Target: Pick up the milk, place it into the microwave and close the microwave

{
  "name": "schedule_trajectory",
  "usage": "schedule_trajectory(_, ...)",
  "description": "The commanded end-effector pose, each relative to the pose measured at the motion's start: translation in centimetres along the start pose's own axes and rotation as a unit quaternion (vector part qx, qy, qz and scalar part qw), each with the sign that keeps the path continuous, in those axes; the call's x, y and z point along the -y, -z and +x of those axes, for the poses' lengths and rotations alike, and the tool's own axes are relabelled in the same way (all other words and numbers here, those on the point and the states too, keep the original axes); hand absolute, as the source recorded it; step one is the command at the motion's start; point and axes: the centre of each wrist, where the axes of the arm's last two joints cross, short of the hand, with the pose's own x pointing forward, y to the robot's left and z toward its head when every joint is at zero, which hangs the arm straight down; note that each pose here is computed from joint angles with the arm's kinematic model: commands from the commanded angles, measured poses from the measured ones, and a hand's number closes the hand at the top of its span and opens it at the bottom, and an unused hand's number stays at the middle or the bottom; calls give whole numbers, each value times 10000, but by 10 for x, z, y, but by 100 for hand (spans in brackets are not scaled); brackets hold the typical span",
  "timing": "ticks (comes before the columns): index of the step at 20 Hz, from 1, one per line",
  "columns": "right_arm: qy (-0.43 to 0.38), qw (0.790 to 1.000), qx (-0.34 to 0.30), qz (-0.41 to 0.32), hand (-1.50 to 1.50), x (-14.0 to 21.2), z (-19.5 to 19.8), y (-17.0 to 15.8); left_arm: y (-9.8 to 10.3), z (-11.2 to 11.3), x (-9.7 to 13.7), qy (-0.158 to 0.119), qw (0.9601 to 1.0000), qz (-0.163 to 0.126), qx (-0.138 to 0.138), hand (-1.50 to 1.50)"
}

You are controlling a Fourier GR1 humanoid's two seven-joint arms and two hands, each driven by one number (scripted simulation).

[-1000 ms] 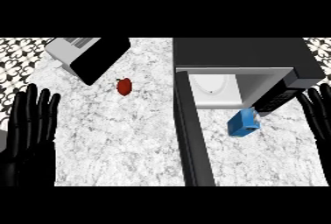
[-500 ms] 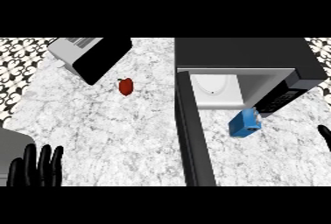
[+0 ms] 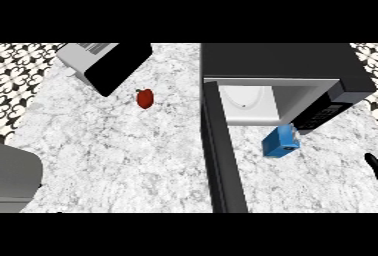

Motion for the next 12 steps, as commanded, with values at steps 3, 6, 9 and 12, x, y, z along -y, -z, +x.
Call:
schedule_trajectory(3, -95, 10000, -14, -12, -150, -9, -4, 4, -20, 2, -14, 20, 10000, -67, 37, -150)
schedule_trajectory(6, -125, 9997, -191, -75, -150, -13, -32, 3, -37, 13, -11, -88, 10000, -13, -31, -150)
schedule_trajectory(9, -324, 9992, -191, -140, -150, -13, -45, 17, -38, 21, -27, 45, 10000, -77, 11, -150)
schedule_trajectory(12, -420, 9986, -260, -165, -150, -6, -55, 24, -46, 14, -23, -64, 10000, -37, 15, -150)
